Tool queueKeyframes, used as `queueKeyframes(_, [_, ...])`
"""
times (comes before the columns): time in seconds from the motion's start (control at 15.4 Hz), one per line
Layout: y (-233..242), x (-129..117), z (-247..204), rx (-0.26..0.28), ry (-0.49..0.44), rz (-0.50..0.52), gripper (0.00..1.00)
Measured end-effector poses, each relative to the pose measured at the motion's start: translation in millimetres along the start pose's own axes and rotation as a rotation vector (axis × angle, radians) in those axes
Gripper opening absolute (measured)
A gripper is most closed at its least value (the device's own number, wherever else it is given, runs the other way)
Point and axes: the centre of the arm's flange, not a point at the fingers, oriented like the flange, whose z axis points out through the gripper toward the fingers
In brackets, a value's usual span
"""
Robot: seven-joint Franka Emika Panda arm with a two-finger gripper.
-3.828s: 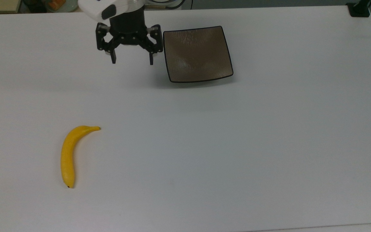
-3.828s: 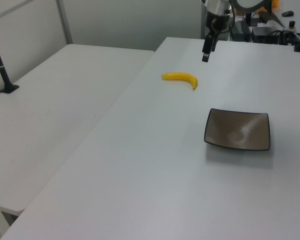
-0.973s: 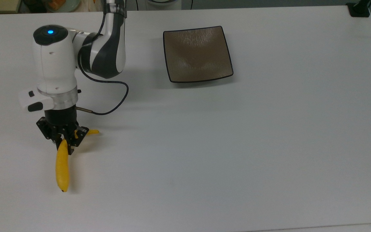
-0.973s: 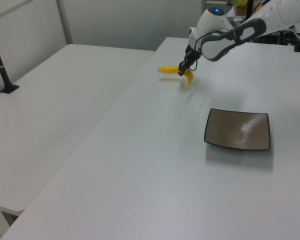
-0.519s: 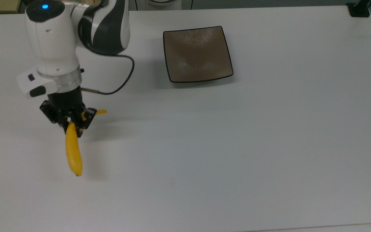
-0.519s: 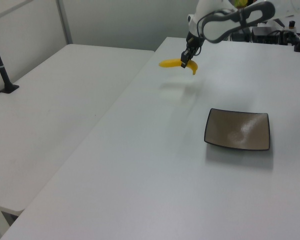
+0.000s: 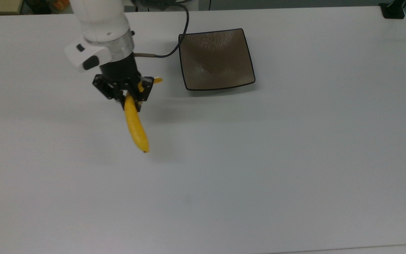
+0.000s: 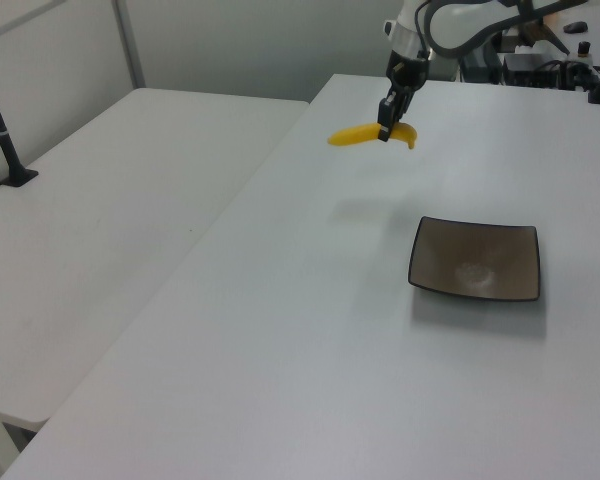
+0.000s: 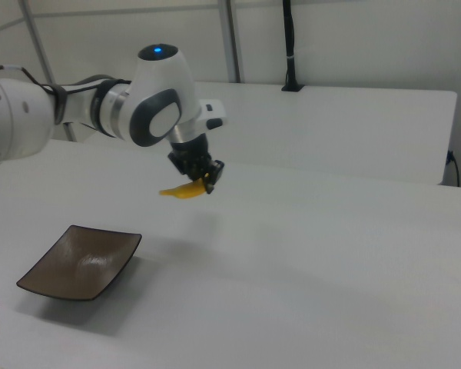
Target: Bananas placed on a ceramic plate
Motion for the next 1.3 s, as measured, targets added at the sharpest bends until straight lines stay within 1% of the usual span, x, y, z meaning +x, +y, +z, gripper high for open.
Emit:
queueKeyframes(0.19, [-30,-20,-8,0.028,-0.065,-0.035,0.31])
queueKeyframes(0.39, [-59,-42,-14,0.044,-0.112,-0.080,0.31])
queueKeyframes(0.65, [-98,-81,-26,0.052,-0.192,-0.151,0.31])
queueKeyframes(0.78, [-123,-105,-33,0.054,-0.245,-0.201,0.31])
queueKeyframes(0.91, [-135,-119,-34,0.052,-0.287,-0.227,0.32])
queueKeyframes(0.97, [-140,-124,-33,0.051,-0.307,-0.237,0.39])
queueKeyframes(1.1, [-148,-132,-30,0.050,-0.336,-0.255,0.59])
queueKeyframes(1.17, [-150,-133,-31,0.051,-0.336,-0.259,0.67])
queueKeyframes(1.3, [-151,-133,-34,0.050,-0.330,-0.261,0.88])
